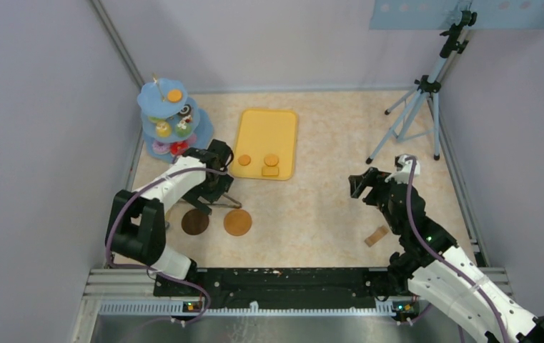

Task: Serve the afternoon tea

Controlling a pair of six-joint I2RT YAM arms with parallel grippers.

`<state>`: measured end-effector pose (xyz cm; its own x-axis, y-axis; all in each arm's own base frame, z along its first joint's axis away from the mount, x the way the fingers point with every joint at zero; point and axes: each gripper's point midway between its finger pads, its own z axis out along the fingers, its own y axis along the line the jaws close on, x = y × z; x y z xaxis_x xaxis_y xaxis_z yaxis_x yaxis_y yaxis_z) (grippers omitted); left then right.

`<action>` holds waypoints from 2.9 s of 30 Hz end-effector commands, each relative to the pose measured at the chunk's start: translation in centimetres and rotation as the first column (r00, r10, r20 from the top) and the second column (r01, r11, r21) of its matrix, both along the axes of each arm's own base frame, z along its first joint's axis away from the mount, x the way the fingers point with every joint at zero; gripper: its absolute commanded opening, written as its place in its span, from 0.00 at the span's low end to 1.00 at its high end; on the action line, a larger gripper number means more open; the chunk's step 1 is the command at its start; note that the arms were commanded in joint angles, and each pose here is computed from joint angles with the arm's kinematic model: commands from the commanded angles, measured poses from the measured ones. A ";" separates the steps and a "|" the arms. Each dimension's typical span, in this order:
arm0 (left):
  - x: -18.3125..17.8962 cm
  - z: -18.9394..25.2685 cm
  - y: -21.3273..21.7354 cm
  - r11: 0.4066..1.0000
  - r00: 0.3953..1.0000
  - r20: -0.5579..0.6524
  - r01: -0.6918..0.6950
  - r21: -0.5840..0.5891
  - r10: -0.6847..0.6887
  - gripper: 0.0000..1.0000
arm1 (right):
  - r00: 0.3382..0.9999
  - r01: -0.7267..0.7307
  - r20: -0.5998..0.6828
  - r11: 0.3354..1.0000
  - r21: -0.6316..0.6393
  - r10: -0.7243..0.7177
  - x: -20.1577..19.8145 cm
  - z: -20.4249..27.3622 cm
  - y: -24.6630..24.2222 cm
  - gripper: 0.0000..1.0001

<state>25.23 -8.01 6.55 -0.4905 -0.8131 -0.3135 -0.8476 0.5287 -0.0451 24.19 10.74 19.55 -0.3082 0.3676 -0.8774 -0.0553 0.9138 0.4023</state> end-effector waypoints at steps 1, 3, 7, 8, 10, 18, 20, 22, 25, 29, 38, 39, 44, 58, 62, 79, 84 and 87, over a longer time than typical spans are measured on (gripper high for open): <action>1.3 -2.0 0.0 0.987 0.988 0.028 -0.151 -0.062 0.153 0.99 | 0.999 0.007 0.037 1.000 0.011 -0.007 0.2 1.2 -0.2 0.74; 1.9 -2.8 0.2 0.984 0.985 0.034 -0.165 -0.070 0.167 0.99 | 0.999 0.009 0.037 1.000 0.010 -0.009 0.1 1.2 -0.3 0.74; 2.1 -3.6 0.9 0.975 0.976 0.004 -0.217 -0.055 0.217 0.99 | 0.999 0.018 0.030 1.000 0.003 -0.018 -0.1 1.0 -0.6 0.74; 2.4 -3.7 1.1 0.973 0.975 0.017 -0.222 -0.056 0.223 0.99 | 0.999 0.021 0.031 1.000 0.002 -0.021 -0.1 0.9 -0.7 0.74; 2.9 -3.8 1.4 0.972 0.971 0.051 -0.230 -0.049 0.232 0.99 | 0.999 0.024 0.029 1.000 0.002 -0.024 -0.1 0.7 -0.7 0.74; 3.9 -4.8 2.3 0.958 0.955 0.082 -0.283 -0.044 0.286 0.91 | 1.000 0.014 0.024 1.000 0.004 -0.014 0.1 0.9 -0.4 0.74; 4.2 -4.7 2.3 0.959 0.955 0.092 -0.279 -0.046 0.282 0.86 | 1.000 0.017 0.024 1.000 0.002 -0.017 0.1 0.8 -0.4 0.74; 4.2 -4.5 2.3 0.961 0.956 0.094 -0.273 -0.045 0.276 0.79 | 1.000 0.019 0.024 1.000 0.003 -0.019 0.1 0.8 -0.5 0.74; 3.8 -4.0 2.2 0.964 0.960 0.092 -0.262 -0.050 0.266 0.69 | 0.999 0.019 0.026 1.000 0.006 -0.020 0.0 0.9 -0.5 0.74; 3.2 -2.8 2.0 0.967 0.962 0.110 -0.243 -0.074 0.250 0.60 | 0.999 0.021 0.028 1.000 0.010 -0.022 0.0 0.8 -0.5 0.74; 2.5 0.6 0.1 0.975 0.966 0.176 -0.163 -0.151 0.189 0.54 | 1.000 0.011 0.025 1.000 0.019 -0.012 0.1 0.7 -0.2 0.74; 2.5 1.0 -0.3 0.977 0.967 0.185 -0.147 -0.152 0.174 0.54 | 1.000 0.013 0.024 1.000 0.019 -0.014 0.1 0.7 -0.2 0.74; 2.0 3.9 -3.8 0.998 0.971 0.240 0.002 -0.060 0.012 0.57 | 1.000 0.016 0.020 1.000 0.015 -0.016 0.1 0.4 -0.3 0.74; -0.1 6.4 -7.5 0.768 0.860 0.121 0.369 0.523 -0.496 0.58 | 1.000 0.019 0.005 1.000 0.005 -0.019 0.0 -0.1 -0.4 0.74; -0.2 7.6 -8.0 0.668 0.767 0.100 0.478 0.570 -0.633 0.58 | 1.000 0.020 0.010 1.000 0.007 -0.020 0.0 -0.1 -0.4 0.73; 2.3 13.5 -9.9 0.471 0.323 0.357 0.729 0.496 -0.876 0.54 | 1.000 0.003 0.001 1.000 0.001 -0.003 0.3 -0.1 0.1 0.73; 3.7 12.1 -9.0 0.419 0.319 0.283 0.793 0.443 -0.904 0.51 | 1.000 0.010 0.000 1.000 -0.002 -0.010 0.3 -0.1 -0.1 0.73; 4.2 11.7 -9.1 0.379 0.291 0.253 0.803 0.459 -0.923 0.50 | 1.000 0.007 -0.001 1.000 -0.001 -0.007 0.3 -0.1 0.0 0.73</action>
